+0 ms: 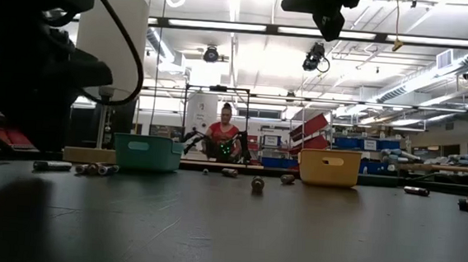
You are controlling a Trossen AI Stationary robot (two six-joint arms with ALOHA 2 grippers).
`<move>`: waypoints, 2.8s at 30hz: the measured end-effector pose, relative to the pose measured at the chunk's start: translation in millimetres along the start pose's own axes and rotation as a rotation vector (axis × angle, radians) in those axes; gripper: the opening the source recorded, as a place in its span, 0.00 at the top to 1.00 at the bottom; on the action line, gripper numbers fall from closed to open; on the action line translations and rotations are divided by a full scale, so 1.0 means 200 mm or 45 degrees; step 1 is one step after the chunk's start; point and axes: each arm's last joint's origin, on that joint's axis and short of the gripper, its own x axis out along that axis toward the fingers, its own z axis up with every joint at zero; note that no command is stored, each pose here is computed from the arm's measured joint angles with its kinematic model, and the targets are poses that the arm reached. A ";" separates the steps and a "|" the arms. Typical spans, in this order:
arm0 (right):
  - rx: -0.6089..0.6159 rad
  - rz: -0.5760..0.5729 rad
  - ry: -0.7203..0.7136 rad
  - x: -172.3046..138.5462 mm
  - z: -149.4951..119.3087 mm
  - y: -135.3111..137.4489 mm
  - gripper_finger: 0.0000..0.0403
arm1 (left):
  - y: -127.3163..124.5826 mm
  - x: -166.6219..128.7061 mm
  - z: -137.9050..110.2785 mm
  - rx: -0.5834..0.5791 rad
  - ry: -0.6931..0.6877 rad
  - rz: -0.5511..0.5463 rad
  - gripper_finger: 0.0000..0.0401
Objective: Sort batteries
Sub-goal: Put the silver battery into the blue bin
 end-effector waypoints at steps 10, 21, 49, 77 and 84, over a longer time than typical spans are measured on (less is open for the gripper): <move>0.001 0.007 0.001 0.00 0.00 0.01 0.96 | 0.05 0.10 -0.03 -0.014 -0.043 -0.049 0.70; -0.008 0.022 0.005 0.00 -0.01 0.03 0.95 | 0.11 0.19 -0.07 -0.006 -0.239 -0.072 0.89; -0.004 0.069 0.040 -0.01 0.00 0.04 0.97 | -0.14 -0.09 0.02 0.175 -0.378 0.049 0.97; -0.026 0.110 0.011 -0.02 -0.01 0.11 0.96 | 0.06 0.04 -0.31 0.313 -0.856 -0.279 0.87; -0.036 0.112 0.008 -0.02 -0.01 0.11 0.95 | 0.07 0.04 -0.31 0.347 -0.789 -0.219 0.58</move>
